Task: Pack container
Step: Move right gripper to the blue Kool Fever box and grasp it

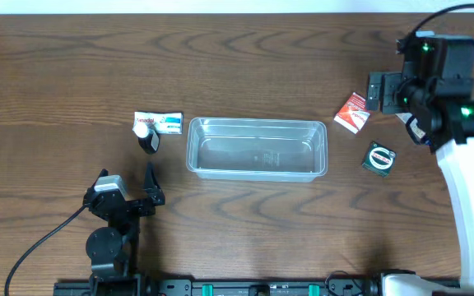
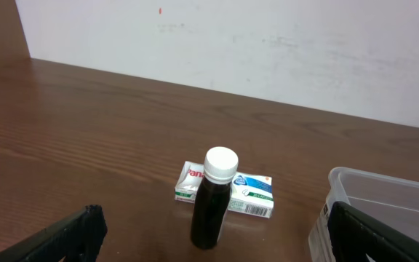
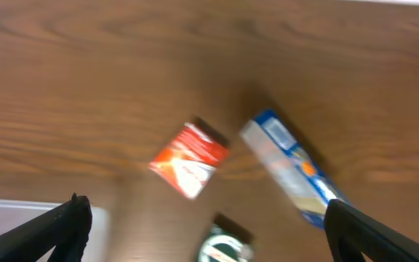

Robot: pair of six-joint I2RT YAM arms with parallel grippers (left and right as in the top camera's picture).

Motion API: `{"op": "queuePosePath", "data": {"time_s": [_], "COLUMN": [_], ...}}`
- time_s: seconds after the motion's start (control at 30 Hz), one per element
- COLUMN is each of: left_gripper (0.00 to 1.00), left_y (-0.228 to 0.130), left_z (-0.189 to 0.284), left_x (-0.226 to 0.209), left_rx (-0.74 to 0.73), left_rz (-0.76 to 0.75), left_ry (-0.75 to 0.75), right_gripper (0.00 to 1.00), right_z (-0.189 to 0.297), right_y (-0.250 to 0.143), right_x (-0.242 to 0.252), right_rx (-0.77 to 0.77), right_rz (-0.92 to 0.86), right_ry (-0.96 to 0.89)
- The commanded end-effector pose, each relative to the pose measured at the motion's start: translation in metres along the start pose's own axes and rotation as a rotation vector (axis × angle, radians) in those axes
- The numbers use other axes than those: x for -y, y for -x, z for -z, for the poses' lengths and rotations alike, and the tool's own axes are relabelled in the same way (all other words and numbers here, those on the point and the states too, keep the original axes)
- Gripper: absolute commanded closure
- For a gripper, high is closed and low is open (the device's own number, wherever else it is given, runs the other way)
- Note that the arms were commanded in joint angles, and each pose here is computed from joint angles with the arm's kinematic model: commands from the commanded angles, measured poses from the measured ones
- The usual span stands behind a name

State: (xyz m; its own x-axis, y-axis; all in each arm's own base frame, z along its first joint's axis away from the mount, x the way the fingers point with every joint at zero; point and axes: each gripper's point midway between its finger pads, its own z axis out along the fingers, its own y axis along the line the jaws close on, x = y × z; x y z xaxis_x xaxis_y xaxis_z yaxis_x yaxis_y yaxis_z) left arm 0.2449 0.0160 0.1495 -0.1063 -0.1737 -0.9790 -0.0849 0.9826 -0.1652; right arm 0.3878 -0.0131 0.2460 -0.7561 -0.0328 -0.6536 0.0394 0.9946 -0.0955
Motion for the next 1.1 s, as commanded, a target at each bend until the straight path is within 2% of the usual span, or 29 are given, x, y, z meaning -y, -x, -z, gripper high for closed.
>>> {"op": "queuePosePath", "data": {"time_s": [0.0, 0.17, 0.3, 0.47, 0.63, 0.87, 0.97, 1.07], "left_gripper": [0.02, 0.02, 0.02, 0.02, 0.02, 0.02, 0.02, 0.02], "left_y": [-0.016, -0.016, -0.016, -0.016, -0.016, -0.016, -0.016, -0.016], "left_z": [-0.001, -0.001, -0.001, -0.001, -0.001, -0.001, -0.001, -0.001], "left_x": [-0.006, -0.005, -0.005, -0.006, -0.006, -0.006, -0.006, -0.006], "left_rx": [-0.05, -0.05, -0.05, -0.05, -0.05, -0.05, -0.05, -0.05], "left_rz": [-0.002, -0.002, -0.002, -0.002, -0.002, -0.002, -0.002, -0.002], "left_ry": [0.023, 0.023, 0.023, 0.023, 0.023, 0.023, 0.023, 0.023], "right_gripper": [0.01, 0.01, 0.01, 0.01, 0.01, 0.01, 0.04, 0.12], "right_z": [-0.007, -0.028, -0.052, -0.075, -0.091, -0.122, -0.138, -0.149], "right_y": [0.001, -0.003, -0.004, -0.009, -0.02, -0.038, -0.052, -0.064], "right_x": [0.051, 0.085, 0.097, 0.091, 0.087, 0.08, 0.08, 0.082], "right_rx": [-0.032, -0.056, -0.062, -0.078, -0.124, -0.183, -0.23, -0.269], "right_rz": [0.019, -0.047, 0.002, 0.112, 0.226, 0.279, 0.273, 0.264], "right_ry": [-0.235, -0.289, -0.219, -0.089, -0.053, 0.021, 0.036, 0.045]}}
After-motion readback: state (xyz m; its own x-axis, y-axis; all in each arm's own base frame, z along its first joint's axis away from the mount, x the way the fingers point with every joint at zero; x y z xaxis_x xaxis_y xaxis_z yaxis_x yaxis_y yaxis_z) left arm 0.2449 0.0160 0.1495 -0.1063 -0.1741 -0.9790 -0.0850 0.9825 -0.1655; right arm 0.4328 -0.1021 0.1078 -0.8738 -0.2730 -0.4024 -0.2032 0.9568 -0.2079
